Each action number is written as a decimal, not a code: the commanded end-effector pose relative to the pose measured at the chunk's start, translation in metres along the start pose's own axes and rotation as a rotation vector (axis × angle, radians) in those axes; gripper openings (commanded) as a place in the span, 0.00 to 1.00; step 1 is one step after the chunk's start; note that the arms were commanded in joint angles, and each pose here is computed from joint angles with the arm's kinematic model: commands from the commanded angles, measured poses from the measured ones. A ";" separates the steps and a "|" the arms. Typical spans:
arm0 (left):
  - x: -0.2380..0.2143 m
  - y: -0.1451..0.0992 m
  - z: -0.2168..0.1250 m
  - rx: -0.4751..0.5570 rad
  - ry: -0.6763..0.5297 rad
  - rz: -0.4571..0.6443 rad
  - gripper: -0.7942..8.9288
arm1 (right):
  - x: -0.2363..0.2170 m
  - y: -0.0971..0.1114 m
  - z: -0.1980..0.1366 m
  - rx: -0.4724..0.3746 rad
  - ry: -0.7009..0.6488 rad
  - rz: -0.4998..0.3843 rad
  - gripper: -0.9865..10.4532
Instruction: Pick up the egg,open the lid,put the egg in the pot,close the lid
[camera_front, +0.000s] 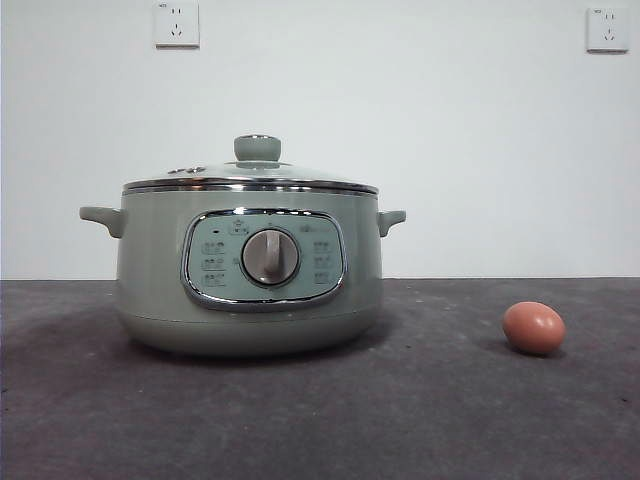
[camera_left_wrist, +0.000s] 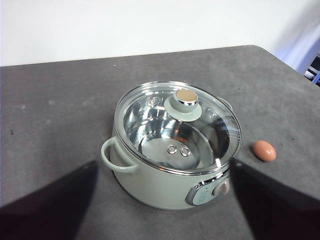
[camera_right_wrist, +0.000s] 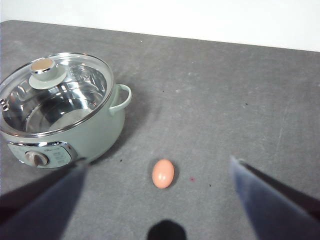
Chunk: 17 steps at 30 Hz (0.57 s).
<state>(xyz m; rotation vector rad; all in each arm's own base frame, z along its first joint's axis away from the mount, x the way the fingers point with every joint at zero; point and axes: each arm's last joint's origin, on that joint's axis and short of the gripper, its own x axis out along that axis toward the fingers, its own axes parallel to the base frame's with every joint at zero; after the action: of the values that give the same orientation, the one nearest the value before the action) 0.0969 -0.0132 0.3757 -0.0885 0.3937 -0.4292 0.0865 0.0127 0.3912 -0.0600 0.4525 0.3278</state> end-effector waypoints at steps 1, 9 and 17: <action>0.004 0.000 0.003 0.018 -0.003 -0.014 0.84 | 0.000 0.000 0.001 -0.005 -0.003 0.004 0.64; 0.032 0.002 0.021 0.075 0.032 -0.078 0.84 | 0.005 -0.001 0.002 -0.001 0.011 0.005 0.64; 0.104 -0.011 0.068 0.183 0.125 -0.205 0.84 | 0.017 -0.004 0.004 0.011 0.061 0.011 0.64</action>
<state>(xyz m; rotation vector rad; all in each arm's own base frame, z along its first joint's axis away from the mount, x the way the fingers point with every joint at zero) 0.1960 -0.0611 0.4051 0.0376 0.4663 -0.6543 0.1033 0.0138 0.3862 -0.0531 0.5181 0.3298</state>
